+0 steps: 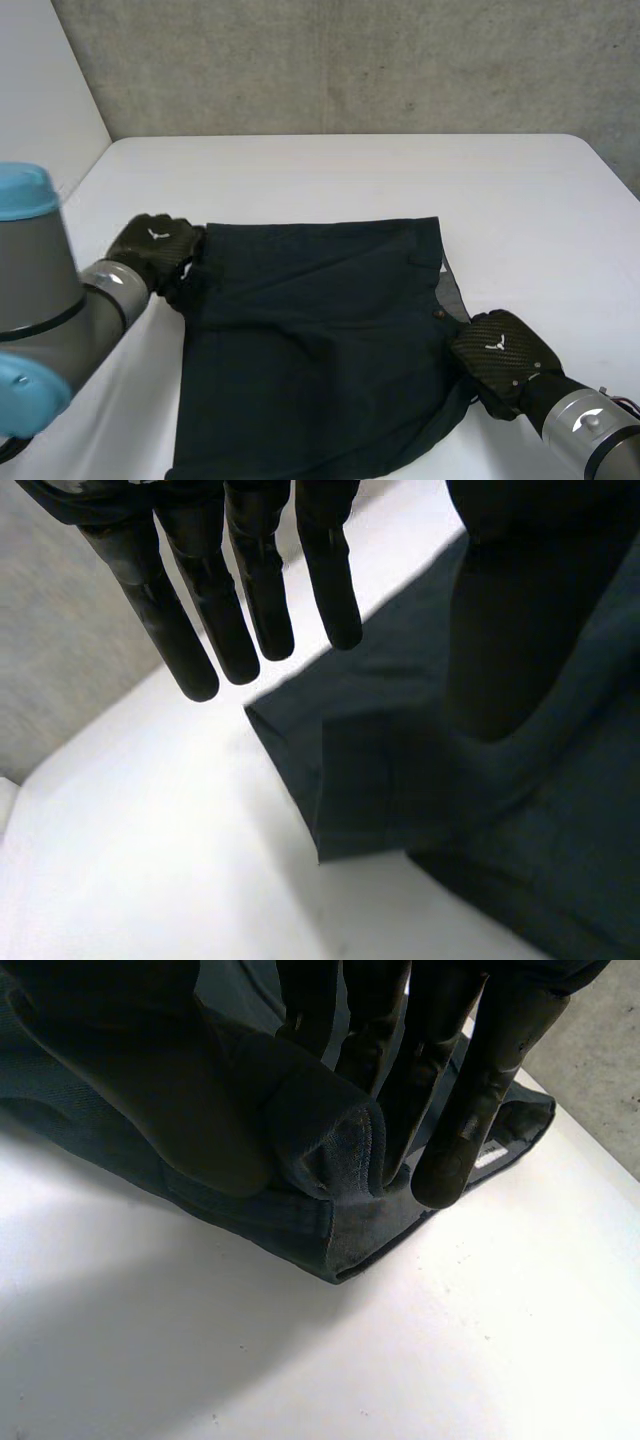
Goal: Fold the shorts.
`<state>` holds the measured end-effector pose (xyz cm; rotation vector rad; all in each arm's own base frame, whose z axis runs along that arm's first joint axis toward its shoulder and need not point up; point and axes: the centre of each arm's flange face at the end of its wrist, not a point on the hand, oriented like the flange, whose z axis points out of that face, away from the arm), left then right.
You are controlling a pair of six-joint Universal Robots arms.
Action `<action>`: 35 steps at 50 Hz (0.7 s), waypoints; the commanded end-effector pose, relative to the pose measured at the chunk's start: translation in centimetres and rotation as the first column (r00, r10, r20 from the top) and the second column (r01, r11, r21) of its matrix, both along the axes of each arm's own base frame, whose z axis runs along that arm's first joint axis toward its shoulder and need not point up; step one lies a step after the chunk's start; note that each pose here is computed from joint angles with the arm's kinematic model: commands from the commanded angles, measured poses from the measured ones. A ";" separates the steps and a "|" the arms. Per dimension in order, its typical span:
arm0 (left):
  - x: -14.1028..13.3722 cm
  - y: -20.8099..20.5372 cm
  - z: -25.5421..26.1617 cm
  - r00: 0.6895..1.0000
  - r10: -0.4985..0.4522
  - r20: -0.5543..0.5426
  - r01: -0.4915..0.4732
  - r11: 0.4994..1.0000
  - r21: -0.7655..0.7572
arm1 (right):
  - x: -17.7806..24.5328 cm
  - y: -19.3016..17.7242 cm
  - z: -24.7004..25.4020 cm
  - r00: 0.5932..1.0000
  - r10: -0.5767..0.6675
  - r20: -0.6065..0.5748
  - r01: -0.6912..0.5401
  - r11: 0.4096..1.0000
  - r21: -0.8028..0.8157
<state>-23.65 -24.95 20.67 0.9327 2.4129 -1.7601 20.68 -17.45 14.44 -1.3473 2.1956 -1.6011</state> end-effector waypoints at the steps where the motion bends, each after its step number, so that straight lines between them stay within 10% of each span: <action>1: 1.0 5.0 0.6 0.996 -0.065 -0.059 0.067 0.997 0.032 | -0.2 -0.4 0.1 0.999 -0.037 0.040 0.036 0.999 0.026; 17: 3.0 15.3 -4.7 0.982 -0.187 -0.017 0.186 0.955 0.232 | -0.1 -1.3 0.7 0.963 -0.160 0.215 0.131 0.981 0.142; 35: 3.3 14.8 -7.4 0.989 -0.143 0.048 0.126 0.957 0.260 | -0.2 -1.7 0.6 0.950 -0.191 0.249 0.155 0.975 0.156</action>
